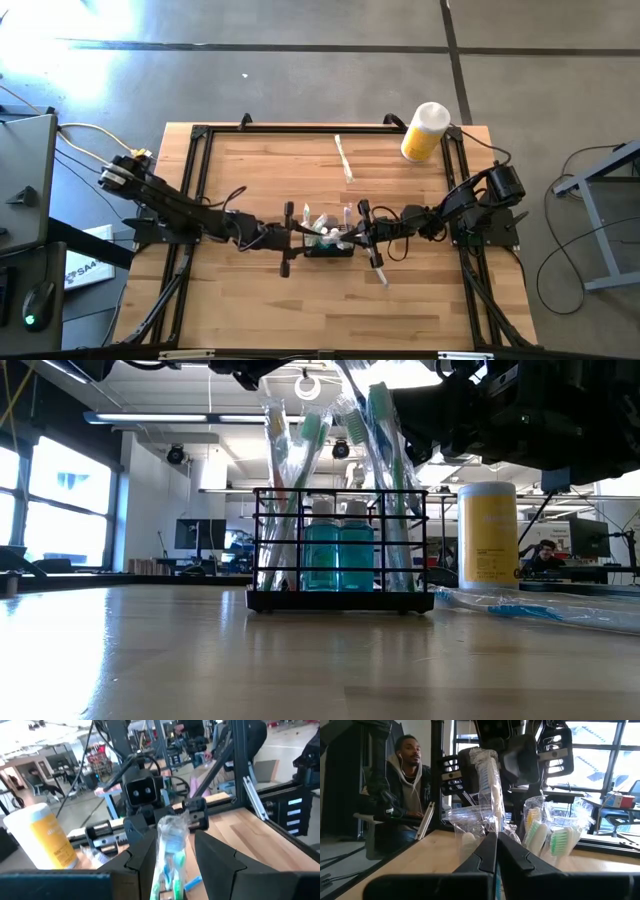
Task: Pick & Place toothbrushing station
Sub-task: Put the top blue toothbrush into the wire organizer
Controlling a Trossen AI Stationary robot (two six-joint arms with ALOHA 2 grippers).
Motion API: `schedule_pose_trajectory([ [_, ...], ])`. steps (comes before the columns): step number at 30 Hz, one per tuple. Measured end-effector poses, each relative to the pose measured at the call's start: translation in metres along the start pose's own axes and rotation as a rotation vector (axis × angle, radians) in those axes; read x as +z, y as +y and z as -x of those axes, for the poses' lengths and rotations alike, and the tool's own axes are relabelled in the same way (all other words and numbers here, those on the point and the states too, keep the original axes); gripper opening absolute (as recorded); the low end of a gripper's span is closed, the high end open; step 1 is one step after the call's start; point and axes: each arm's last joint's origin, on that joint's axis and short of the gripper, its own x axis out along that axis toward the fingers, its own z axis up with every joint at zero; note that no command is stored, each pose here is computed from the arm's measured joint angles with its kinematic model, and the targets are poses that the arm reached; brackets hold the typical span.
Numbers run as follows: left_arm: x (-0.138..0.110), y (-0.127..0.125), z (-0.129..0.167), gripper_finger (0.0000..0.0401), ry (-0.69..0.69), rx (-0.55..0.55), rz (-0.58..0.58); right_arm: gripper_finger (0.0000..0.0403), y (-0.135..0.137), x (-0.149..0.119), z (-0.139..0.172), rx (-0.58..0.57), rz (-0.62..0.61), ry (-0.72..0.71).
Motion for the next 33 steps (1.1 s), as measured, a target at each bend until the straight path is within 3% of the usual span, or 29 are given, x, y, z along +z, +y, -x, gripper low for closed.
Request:
schedule_pose_trajectory([
  [14,-0.003,0.008,-0.005,0.013,-0.026,0.028,-0.009,0.0003,-0.002,0.0,0.0,-0.008,0.0,0.0],
  [19,-0.004,0.013,-0.007,0.0123,-0.025,0.029,0.056,0.0003,-0.002,0.0,0.0,-0.008,0.001,0.002],
  [23,-0.004,0.015,-0.007,0.0088,-0.027,0.024,0.064,0.0003,-0.002,0.0,0.0,-0.009,0.001,0.002],
  [28,-0.004,0.014,-0.007,0.0012,-0.03,0.005,0.064,0.0003,-0.002,-0.001,0.0,-0.007,0.0,0.006],
  [33,-0.001,0.014,-0.01,0.0002,-0.016,-0.018,0.063,0.0003,-0.002,-0.001,0.0,-0.018,-0.016,0.01],
])
